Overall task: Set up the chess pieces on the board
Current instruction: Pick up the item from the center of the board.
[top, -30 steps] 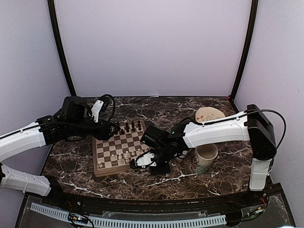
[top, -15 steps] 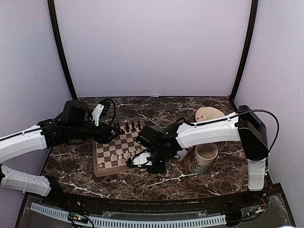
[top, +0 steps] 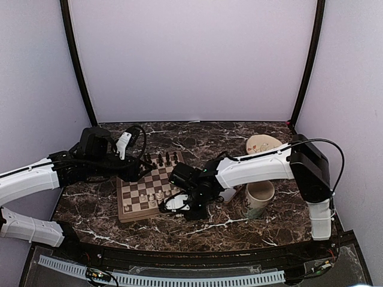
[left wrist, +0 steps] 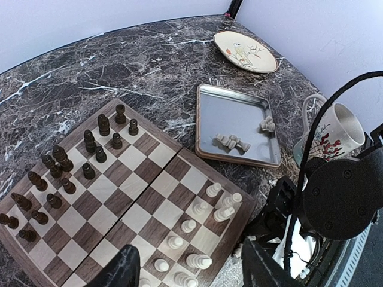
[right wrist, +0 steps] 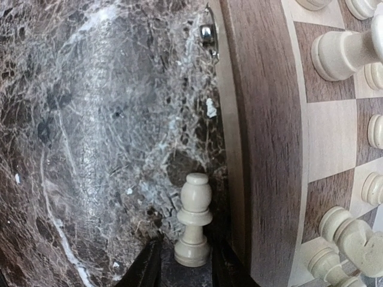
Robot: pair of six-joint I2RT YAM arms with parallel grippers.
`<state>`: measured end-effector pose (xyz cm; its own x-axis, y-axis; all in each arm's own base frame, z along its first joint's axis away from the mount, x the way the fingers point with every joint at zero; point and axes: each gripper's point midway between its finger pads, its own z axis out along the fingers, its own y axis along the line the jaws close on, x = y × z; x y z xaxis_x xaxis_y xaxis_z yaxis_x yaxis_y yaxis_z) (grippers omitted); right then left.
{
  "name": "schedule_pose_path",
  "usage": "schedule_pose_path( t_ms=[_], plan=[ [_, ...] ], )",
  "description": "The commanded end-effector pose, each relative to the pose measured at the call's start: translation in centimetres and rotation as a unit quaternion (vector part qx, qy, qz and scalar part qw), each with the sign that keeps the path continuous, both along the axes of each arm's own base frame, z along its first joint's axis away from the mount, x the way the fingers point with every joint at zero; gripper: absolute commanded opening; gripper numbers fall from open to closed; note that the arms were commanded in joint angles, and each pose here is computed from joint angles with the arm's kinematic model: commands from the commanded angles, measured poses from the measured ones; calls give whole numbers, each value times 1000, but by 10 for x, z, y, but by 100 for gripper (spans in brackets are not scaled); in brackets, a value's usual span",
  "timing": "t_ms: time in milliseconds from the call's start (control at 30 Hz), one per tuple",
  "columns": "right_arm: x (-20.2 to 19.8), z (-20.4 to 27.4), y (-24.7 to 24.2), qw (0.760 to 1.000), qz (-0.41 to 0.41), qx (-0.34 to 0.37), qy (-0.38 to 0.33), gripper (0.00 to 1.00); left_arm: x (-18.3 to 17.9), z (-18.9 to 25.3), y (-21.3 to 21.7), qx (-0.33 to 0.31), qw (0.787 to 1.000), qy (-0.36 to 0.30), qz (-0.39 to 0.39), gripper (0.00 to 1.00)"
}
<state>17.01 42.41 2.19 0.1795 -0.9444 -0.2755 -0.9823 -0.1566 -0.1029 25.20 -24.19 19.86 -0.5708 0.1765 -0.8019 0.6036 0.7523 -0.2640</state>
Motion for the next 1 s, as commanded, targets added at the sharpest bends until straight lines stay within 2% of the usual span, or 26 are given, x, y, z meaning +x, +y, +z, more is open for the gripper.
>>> schedule_pose_path(
  t_ms=[0, 333, 500, 667, 800, 967],
  plan=[
    [-6, -3, 10, 1000, -7, -1, 16, 30, 0, -1, -1, -7, 1000, -3, -4, 60],
    [-10, -9, 5, 999, -10, -14, 30, 26, -2, -3, 1, -1, 1000, 1, -3, 60],
    [-13, 4, 2, 999, -10, -6, 34, 14, 0, 0, 1, -5, 1000, 4, 5, 60],
    [-16, 55, 4, 995, -15, 71, 70, 12, 12, 1, 4, -25, 998, 30, 57, 60],
    [-5, 104, 2, 981, -35, 149, 116, 11, 13, -6, -10, -65, 993, 76, 62, 58],
    [24, 146, -6, 961, -79, 221, 150, 11, 1, 3, -47, -152, 981, 118, -11, 54]
  ],
)
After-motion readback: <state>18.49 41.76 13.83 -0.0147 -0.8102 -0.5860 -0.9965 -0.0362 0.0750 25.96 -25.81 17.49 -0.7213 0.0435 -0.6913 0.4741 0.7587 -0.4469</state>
